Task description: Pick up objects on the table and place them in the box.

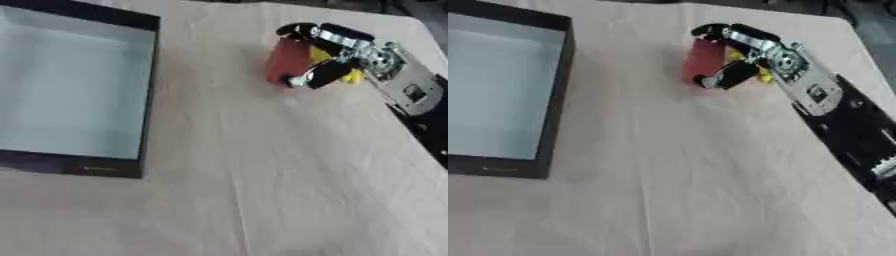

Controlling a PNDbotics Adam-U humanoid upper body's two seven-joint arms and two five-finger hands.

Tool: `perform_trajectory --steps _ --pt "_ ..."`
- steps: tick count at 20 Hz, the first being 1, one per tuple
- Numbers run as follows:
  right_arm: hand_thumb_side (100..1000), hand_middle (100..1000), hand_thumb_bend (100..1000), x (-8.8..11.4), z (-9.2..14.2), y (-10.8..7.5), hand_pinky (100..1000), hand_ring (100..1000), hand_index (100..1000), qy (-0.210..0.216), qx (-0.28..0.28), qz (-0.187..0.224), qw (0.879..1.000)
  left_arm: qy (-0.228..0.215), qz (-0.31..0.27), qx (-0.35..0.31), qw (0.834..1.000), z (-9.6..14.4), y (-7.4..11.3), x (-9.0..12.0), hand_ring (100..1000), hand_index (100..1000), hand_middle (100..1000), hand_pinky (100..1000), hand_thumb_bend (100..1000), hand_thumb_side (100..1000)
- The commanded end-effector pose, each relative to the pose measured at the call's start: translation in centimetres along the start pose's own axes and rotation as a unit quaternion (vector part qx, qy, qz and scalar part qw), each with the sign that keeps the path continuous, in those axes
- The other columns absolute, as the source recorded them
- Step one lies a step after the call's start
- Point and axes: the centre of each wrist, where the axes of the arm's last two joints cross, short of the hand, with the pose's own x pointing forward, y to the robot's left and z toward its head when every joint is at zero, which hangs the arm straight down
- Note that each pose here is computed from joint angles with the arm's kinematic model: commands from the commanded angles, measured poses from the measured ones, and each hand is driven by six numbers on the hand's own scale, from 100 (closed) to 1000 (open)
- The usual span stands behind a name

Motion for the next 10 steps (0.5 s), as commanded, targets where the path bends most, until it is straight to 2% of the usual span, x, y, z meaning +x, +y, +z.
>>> perform_trajectory --steps 1,4,7,10 --pt "100 1000 378 0.05 0.26 -1.14 1000 1000 943 0.008 -0.012 0.009 1.0 0.001 -0.007 -0.003 1.0 -0.05 0.26 -0.03 469 697 737 759 109 653" --pt "100 1000 363 0.09 0.19 -1.13 1000 1000 930 0.011 -0.017 0.002 1.0 0.001 -0.008 -0.004 1.0 -0.02 0.23 -0.06 468 697 737 759 110 652" --pt "100 1000 331 0.28 0.07 -1.2 1000 1000 864 0.013 -0.024 -0.003 1.0 0.001 -0.007 -0.005 1.0 -0.03 0.18 -0.07 468 695 737 760 109 652" --pt "100 1000 363 0.28 -0.01 -1.21 1000 978 838 0.02 -0.027 0.001 0.999 -0.001 -0.008 -0.005 1.0 -0.06 0.18 -0.03 467 693 736 760 107 650"
